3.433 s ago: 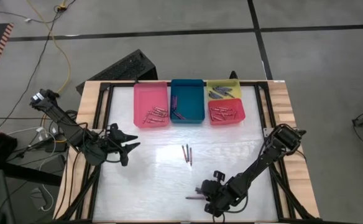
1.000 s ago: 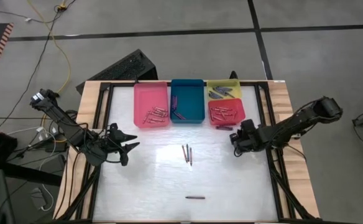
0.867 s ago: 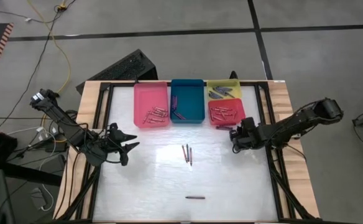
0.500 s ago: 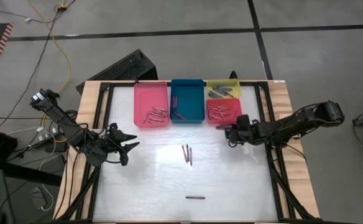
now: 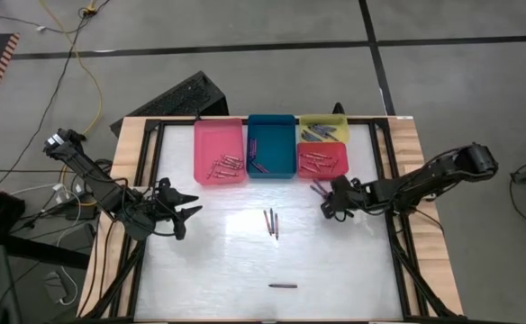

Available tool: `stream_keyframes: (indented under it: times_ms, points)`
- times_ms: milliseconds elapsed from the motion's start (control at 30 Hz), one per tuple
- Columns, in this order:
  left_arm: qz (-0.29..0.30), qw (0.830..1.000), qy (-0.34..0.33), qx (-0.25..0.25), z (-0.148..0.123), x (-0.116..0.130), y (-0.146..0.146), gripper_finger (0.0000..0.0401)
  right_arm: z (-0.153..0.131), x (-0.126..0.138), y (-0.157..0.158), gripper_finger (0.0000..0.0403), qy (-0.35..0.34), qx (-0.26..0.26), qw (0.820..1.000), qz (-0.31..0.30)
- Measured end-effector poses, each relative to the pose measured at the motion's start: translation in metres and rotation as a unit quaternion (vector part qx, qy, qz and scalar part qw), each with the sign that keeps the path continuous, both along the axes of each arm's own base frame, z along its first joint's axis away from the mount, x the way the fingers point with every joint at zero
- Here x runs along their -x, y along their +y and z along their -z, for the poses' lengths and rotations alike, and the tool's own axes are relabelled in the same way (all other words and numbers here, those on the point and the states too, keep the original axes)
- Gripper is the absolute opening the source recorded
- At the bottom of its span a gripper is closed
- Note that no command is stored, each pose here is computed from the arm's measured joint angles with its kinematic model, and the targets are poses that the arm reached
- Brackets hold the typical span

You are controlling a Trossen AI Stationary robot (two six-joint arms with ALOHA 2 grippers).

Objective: Sort crayons
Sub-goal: Put the violet crayon into the blue bin

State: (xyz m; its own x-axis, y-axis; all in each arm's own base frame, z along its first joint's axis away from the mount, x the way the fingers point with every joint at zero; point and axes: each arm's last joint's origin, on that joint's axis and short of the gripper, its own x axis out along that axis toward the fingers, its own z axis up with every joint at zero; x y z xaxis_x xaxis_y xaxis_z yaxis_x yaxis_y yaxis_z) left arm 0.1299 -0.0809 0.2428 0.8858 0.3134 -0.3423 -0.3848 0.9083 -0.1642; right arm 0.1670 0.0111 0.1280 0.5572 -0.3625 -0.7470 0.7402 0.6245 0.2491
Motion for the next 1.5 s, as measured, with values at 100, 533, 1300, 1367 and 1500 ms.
stream_keyframes:
  times_ms: [100, 533, 1300, 1367, 1500]
  points:
    - [0.000, 1.000, 0.000, 0.000, 0.000, 0.000, 0.000, 0.0139, -0.002, -0.003, 0.011, 0.0132, -0.017, -0.006, 0.999, -0.049]
    - [-0.005, 1.000, -0.003, 0.003, 0.000, 0.000, 0.000, 0.0139, -0.006, -0.001, 0.025, 0.0132, -0.047, 0.014, 0.999, -0.014]
    - [-0.023, 1.000, -0.012, -0.007, -0.001, 0.000, 0.001, 0.0139, 0.003, 0.022, -0.013, 0.0132, 0.063, 0.135, 0.977, 0.154]
    - [-0.023, 1.000, -0.012, -0.007, -0.001, 0.000, 0.001, 0.0139, 0.003, 0.022, -0.017, 0.0132, 0.067, 0.135, 0.975, 0.163]
    - [-0.023, 1.000, -0.012, -0.007, -0.001, 0.000, 0.001, 0.0139, 0.003, 0.023, -0.021, 0.0132, 0.070, 0.134, 0.972, 0.178]
